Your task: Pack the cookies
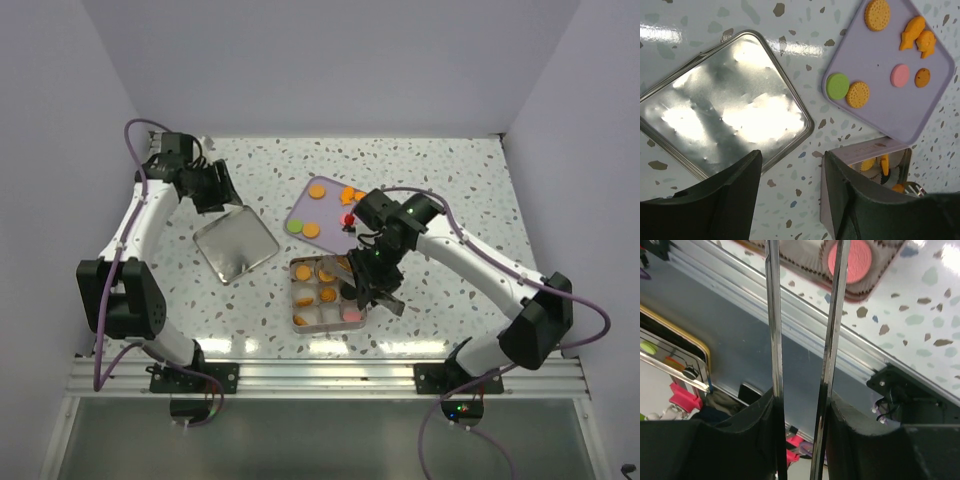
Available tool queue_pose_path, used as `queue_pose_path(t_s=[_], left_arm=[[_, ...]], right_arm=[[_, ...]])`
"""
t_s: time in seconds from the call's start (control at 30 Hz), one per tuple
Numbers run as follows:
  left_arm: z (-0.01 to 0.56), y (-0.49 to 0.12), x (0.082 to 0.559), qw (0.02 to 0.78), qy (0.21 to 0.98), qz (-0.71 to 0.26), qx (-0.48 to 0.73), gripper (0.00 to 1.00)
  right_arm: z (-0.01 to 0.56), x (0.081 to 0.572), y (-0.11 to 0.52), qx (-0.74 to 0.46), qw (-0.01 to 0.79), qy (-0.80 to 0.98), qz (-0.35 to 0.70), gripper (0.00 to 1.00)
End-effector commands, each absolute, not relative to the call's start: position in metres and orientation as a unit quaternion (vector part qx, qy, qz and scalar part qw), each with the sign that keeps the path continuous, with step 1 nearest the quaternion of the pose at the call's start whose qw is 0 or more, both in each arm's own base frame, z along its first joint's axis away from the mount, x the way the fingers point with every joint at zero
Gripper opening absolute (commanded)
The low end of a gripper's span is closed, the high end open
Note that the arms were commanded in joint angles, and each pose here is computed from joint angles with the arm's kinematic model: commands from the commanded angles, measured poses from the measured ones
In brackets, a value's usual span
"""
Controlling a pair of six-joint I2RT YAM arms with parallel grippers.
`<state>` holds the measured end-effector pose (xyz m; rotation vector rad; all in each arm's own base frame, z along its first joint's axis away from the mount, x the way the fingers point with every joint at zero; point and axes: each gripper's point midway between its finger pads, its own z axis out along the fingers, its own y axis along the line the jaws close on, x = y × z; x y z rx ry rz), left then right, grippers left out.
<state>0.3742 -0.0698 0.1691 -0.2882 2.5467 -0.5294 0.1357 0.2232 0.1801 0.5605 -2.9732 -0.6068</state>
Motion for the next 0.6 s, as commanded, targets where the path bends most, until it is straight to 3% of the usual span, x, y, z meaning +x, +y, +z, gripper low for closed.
queue_pose_path(t_s=[0.0, 0.57], left_arm=[[0.182, -0.067, 0.388, 0.277, 0.935, -0.195, -0.106, 0.59], [0.158, -0.066, 0.382, 0.263, 0.936, -0.193, -0.135, 0.58]], right_arm=[[0.189, 0.115, 0.226, 0.182, 0.004, -0.953, -0.241, 0.35], [0.167, 0.051, 0.212, 0.223, 0.041, -0.951, -0.211, 0.40]])
